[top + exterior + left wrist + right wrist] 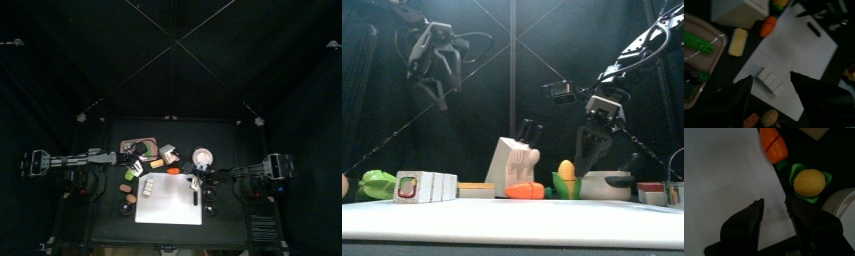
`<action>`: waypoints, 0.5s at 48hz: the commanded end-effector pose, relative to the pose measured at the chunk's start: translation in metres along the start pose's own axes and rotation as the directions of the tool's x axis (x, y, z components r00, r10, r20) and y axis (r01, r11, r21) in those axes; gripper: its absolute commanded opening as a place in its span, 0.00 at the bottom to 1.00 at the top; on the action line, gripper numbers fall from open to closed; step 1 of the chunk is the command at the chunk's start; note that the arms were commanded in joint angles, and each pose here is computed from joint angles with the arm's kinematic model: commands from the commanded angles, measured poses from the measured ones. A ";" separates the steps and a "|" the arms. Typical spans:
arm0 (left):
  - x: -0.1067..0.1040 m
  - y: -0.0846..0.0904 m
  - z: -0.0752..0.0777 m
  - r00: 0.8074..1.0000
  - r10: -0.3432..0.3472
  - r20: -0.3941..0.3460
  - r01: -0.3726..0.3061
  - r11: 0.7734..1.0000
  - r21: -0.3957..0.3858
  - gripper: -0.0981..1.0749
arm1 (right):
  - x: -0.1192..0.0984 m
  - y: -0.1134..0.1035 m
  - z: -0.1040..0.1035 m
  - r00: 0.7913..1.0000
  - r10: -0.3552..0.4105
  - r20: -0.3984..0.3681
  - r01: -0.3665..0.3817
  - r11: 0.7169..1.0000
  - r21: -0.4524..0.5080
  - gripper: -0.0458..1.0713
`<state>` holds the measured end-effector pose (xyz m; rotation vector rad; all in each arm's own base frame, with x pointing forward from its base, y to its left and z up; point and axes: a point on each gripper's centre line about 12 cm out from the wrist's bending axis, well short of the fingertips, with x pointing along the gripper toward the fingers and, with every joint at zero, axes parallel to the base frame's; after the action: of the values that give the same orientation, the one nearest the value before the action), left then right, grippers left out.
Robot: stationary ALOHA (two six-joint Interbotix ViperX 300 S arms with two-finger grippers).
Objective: Move white sushi into middle of board
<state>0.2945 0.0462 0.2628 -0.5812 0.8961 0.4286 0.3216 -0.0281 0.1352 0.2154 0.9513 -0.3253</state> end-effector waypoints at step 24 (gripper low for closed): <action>0.073 -0.034 -0.060 0.967 0.251 -0.039 -0.254 0.956 -0.145 0.90 | -0.003 0.002 0.008 1.000 0.009 0.023 -0.010 1.000 0.007 0.74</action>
<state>0.3083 -0.0054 0.1886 -0.6177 0.9580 0.7251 0.3217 -0.0281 0.1333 0.2146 0.9574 -0.3261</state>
